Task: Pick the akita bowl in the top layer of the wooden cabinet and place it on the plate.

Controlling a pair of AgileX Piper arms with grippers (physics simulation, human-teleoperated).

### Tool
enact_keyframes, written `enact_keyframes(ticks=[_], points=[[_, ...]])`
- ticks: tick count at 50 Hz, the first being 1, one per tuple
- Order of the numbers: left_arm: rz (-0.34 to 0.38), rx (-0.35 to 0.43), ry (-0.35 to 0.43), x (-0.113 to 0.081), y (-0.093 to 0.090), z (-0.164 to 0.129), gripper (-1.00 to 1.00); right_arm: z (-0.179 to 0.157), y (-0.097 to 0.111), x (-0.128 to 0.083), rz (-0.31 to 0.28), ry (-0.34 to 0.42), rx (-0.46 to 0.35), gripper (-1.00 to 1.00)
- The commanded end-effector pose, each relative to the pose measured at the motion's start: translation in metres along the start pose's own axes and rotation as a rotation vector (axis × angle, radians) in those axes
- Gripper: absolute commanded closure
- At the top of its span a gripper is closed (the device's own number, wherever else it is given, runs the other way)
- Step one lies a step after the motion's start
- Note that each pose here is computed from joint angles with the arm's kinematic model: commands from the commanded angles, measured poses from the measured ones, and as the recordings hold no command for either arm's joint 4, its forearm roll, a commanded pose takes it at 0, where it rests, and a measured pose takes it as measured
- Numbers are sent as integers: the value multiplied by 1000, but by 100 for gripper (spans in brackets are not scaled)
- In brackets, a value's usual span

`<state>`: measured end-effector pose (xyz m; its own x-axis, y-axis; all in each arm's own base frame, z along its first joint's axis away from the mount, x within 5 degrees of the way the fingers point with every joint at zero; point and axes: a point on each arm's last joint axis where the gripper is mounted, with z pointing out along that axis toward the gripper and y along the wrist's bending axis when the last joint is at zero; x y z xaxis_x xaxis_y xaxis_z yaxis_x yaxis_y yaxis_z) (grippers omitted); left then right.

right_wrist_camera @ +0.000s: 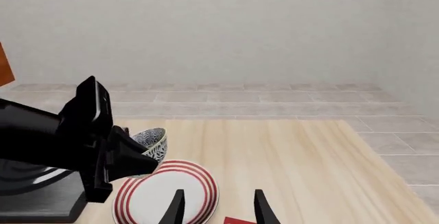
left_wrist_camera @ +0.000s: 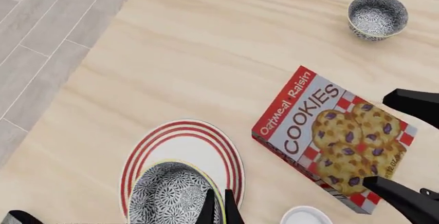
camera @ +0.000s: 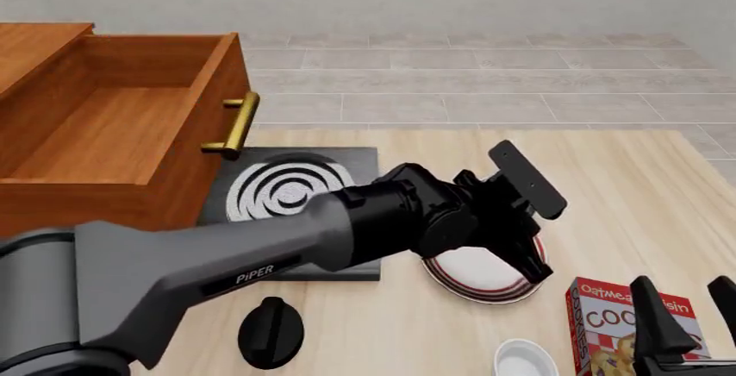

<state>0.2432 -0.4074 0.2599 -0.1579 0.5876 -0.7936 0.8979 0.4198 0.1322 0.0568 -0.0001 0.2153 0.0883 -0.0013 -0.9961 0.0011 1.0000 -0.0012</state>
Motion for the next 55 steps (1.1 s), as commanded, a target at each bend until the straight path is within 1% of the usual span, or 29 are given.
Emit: enact_keyframes(ticks=[1, 10, 14, 18, 19, 20, 22, 26, 33, 37, 40, 45, 46, 48, 49, 55], points=[[-30, -5, 1, 4, 1, 5, 100, 2, 0, 0, 0, -1, 0, -100], [-43, -17, 13, 9, 9, 12, 100, 2, 0, 0, 1, -1, 1, -100], [-36, -23, 24, 12, 13, 16, 100, 2, 0, 0, 1, 1, 1, -100], [-47, -26, 34, 12, 16, 17, 100, 0, 0, 0, 2, 3, 2, -100], [-47, -26, 34, 12, 16, 17, 100, 0, 0, 0, 2, 3, 2, -100], [-47, -23, 44, 14, 15, 34, 100, 0, 0, 0, 2, 3, 2, -100], [-52, -24, 47, 15, 16, 40, 100, -1, 0, 1, 2, 4, 2, -100], [-76, -23, 40, 17, 14, 41, 100, -1, 0, 1, 2, 5, 2, -100], [-76, -23, 56, 22, 15, 54, 100, 0, 0, 1, 2, 6, 2, -100], [-106, -25, 43, 23, 15, 52, 100, 0, 0, 1, 2, 7, 2, -100], [-109, -26, 42, 26, 14, 54, 100, 0, 0, 1, 2, 6, 3, -100], [-122, -36, 49, 32, 20, 58, 100, 0, 0, 1, 2, 6, 3, -100], [-128, -43, 55, 35, 25, 60, 100, 0, 0, 1, 2, 6, 4, -100], [-132, -45, 57, 37, 26, 61, 100, 0, 0, 1, 2, 5, 4, -100], [-143, -49, 55, 38, 28, 60, 100, 0, 0, 1, 2, 5, 4, -100], [-151, -66, 57, 46, 37, 54, 100, 4, 0, 0, 3, 6, 5, -100]])
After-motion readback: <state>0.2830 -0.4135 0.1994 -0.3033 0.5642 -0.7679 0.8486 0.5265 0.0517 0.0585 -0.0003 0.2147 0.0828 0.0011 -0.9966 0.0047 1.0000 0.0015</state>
